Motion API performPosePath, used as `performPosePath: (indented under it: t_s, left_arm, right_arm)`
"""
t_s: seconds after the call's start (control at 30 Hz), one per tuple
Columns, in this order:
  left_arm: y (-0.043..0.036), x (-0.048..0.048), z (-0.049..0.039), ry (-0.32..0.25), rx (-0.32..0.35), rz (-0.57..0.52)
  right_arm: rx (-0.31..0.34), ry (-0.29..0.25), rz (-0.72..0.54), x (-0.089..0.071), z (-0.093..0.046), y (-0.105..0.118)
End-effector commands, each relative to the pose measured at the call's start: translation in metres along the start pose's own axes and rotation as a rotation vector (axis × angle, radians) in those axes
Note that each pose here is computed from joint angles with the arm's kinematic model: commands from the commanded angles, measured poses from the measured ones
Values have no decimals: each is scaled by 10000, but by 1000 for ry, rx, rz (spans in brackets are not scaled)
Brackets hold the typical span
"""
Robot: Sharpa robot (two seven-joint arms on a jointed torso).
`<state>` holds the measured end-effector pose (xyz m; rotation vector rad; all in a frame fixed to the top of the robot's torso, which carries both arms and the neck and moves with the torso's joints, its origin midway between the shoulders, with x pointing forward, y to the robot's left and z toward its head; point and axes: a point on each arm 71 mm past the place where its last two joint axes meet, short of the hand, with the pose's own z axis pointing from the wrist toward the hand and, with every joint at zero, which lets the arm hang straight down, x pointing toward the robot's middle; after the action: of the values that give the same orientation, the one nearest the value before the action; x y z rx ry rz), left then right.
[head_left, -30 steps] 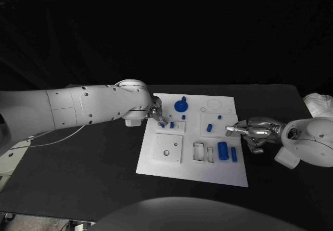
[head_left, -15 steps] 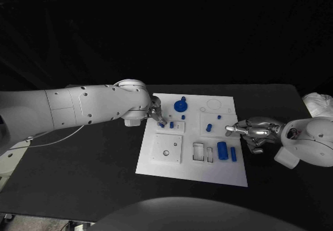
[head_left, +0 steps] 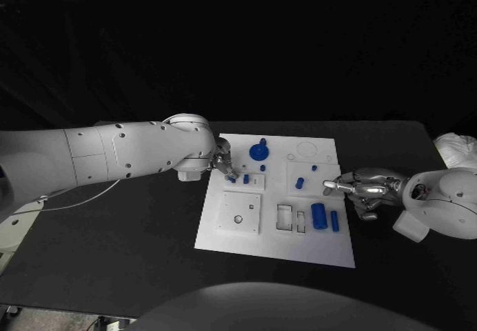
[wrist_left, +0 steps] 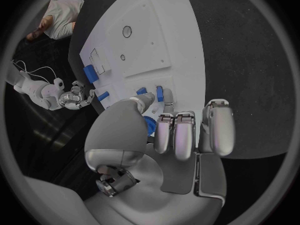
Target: Assemble the parts on the task board
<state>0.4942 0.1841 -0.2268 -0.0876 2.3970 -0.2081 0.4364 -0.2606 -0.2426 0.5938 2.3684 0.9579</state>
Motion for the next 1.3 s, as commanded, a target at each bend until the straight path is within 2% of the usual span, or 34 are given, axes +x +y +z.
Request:
performPosePath:
  t_s: [0.03,0.77,1.1,1.3]
  left_arm:
    - [-11,9,-7,16,3,7]
    - [-13,-16,-15,-16,5,-17]
    - [-20,-141,-135,-65,17,-34]
    - [-21,-134,-176,-89,16,-31]
  right_arm:
    - [0,21,-5,21,5,-2]
    - [4,21,-4,20,1,-10]
    - [4,18,-4,17,6,-8]
    - [4,15,-3,14,6,-8]
